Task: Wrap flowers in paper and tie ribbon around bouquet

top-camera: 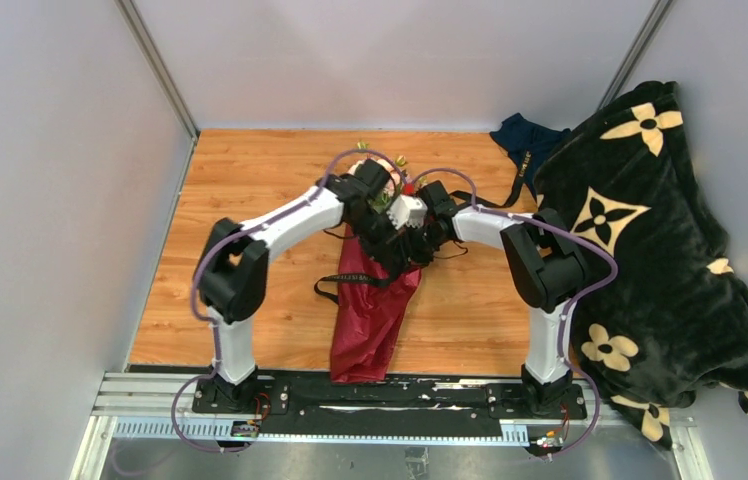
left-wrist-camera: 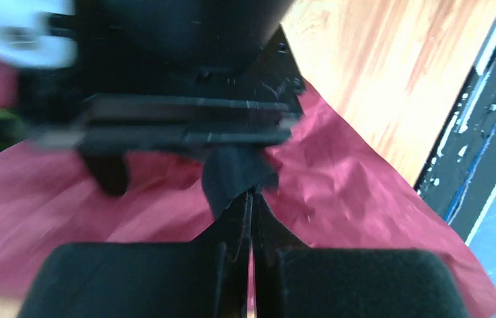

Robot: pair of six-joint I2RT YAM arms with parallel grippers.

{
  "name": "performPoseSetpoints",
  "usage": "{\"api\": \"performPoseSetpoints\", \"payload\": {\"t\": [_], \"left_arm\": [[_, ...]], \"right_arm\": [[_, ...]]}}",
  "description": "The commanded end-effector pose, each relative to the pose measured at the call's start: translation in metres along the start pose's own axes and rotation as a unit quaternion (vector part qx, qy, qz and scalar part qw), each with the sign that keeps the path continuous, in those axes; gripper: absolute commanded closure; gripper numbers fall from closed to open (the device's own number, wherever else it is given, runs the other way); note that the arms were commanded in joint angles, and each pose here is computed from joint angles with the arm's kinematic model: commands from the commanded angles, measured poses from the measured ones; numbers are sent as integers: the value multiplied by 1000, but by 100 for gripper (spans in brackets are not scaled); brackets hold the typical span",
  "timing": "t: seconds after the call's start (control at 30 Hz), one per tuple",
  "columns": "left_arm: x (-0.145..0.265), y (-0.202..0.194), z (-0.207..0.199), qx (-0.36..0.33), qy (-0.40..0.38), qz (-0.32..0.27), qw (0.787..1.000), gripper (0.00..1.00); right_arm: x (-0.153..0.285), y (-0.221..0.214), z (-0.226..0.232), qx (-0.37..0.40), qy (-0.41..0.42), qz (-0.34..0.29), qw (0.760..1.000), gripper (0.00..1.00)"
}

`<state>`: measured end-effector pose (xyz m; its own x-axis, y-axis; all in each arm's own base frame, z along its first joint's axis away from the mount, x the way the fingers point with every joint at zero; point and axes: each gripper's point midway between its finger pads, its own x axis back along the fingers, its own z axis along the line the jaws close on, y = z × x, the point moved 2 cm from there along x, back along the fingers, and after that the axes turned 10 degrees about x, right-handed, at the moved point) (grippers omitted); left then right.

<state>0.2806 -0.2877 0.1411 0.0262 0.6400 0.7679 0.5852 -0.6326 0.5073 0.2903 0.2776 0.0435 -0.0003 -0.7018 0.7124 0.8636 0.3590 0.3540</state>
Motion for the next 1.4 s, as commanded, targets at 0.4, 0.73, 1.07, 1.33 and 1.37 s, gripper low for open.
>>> {"api": "performPoseSetpoints", "payload": {"t": [0.4,0.73,1.07,1.33,1.37], "left_arm": [[-110,-34,16,11,-31,25,999,100],[-118,-34,18,8,-30,24,999,100],[-113,-31,15,6,-33,19,999,100],[-111,-29,14,3,-30,19,999,100],[-109,-27,14,1,-28,17,999,100]], "right_arm": [[134,68,-51,-118,-230,-185,948,50],[188,117,-141,-182,-330,-247,893,48],[122,139,-175,-184,-334,-151,912,38],[101,127,-203,-195,-354,-112,908,73],[107,123,-207,-199,-367,-112,902,89]]}}
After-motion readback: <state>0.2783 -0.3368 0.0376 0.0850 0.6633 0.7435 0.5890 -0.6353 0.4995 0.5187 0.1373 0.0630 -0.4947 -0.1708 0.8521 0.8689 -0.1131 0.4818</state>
